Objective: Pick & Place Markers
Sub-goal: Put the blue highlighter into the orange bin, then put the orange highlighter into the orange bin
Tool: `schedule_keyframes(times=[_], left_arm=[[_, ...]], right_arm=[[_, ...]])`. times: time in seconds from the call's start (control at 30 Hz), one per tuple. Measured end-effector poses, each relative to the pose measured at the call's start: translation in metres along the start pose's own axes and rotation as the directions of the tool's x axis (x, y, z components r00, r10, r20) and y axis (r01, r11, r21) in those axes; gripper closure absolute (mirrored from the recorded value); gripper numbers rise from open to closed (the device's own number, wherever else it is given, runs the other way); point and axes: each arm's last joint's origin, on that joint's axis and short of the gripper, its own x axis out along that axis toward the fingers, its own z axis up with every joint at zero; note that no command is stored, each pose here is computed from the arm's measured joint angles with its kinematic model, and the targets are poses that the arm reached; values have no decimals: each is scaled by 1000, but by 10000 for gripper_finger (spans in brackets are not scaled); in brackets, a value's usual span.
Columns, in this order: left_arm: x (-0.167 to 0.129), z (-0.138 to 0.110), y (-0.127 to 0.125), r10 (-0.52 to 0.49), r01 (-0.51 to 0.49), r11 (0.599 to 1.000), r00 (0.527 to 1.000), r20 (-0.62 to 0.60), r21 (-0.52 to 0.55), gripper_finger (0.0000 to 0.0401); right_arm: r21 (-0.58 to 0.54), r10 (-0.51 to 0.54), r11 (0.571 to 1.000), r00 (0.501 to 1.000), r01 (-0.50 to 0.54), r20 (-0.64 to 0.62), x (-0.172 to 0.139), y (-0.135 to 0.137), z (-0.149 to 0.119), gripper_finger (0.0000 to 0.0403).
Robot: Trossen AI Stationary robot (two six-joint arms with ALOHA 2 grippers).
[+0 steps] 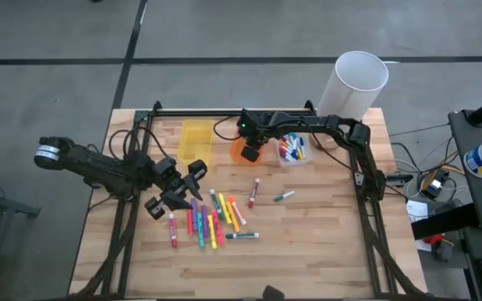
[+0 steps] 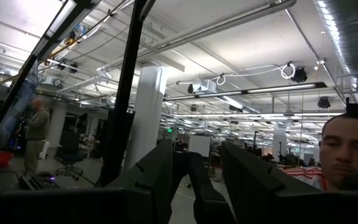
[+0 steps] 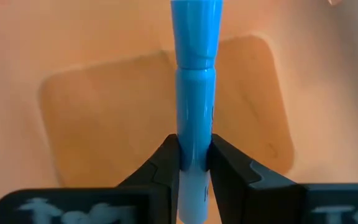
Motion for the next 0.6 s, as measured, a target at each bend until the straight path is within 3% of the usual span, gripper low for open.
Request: schedule_keyframes(times=[0.37, 0.6], left_arm=[[0, 0, 0, 0, -1, 1000, 1000, -4, -13, 268], [0, -1, -1, -32, 31, 999, 999, -22, -32, 268]], right_arm=[[-26, -18, 999, 1000, 18, 25, -5, 0, 5, 212], [-46, -9, 999, 999, 11, 47, -30, 6, 23, 188]])
